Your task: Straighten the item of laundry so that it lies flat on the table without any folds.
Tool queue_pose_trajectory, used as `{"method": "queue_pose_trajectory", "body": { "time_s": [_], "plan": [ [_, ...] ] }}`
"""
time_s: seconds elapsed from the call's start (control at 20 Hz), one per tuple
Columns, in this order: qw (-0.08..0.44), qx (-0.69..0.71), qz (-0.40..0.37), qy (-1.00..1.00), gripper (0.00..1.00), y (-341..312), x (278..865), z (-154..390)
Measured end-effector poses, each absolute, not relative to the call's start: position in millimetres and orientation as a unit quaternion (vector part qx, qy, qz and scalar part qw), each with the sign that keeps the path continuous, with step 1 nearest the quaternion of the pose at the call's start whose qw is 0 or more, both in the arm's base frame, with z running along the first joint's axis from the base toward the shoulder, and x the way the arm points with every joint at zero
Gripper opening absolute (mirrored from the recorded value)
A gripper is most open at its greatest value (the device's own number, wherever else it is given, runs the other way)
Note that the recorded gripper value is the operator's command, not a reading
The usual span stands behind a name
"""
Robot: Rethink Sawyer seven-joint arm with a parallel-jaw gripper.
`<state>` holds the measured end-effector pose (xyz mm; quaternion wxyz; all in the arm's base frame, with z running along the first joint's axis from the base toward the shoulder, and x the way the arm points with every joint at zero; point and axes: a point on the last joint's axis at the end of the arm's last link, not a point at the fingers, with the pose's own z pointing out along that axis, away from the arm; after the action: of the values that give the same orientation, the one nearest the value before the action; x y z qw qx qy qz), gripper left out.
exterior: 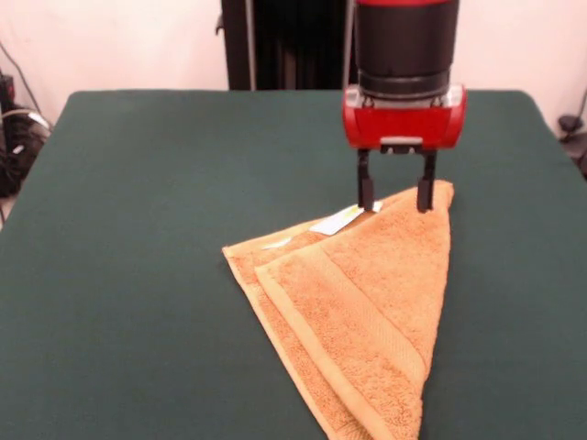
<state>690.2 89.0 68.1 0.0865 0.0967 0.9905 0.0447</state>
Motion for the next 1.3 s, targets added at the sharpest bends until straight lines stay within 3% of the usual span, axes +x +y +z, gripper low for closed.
{"method": "queue_pose_trajectory", "body": {
  "time_s": [0.7, 1.3],
  "plan": [
    [0.064, 0.081, 0.029, 0.994, 1.0, 67, 672, 33],
    [0.083, 0.114, 0.013, 0.99, 1.0, -9, 684, 38]
  ]
}}
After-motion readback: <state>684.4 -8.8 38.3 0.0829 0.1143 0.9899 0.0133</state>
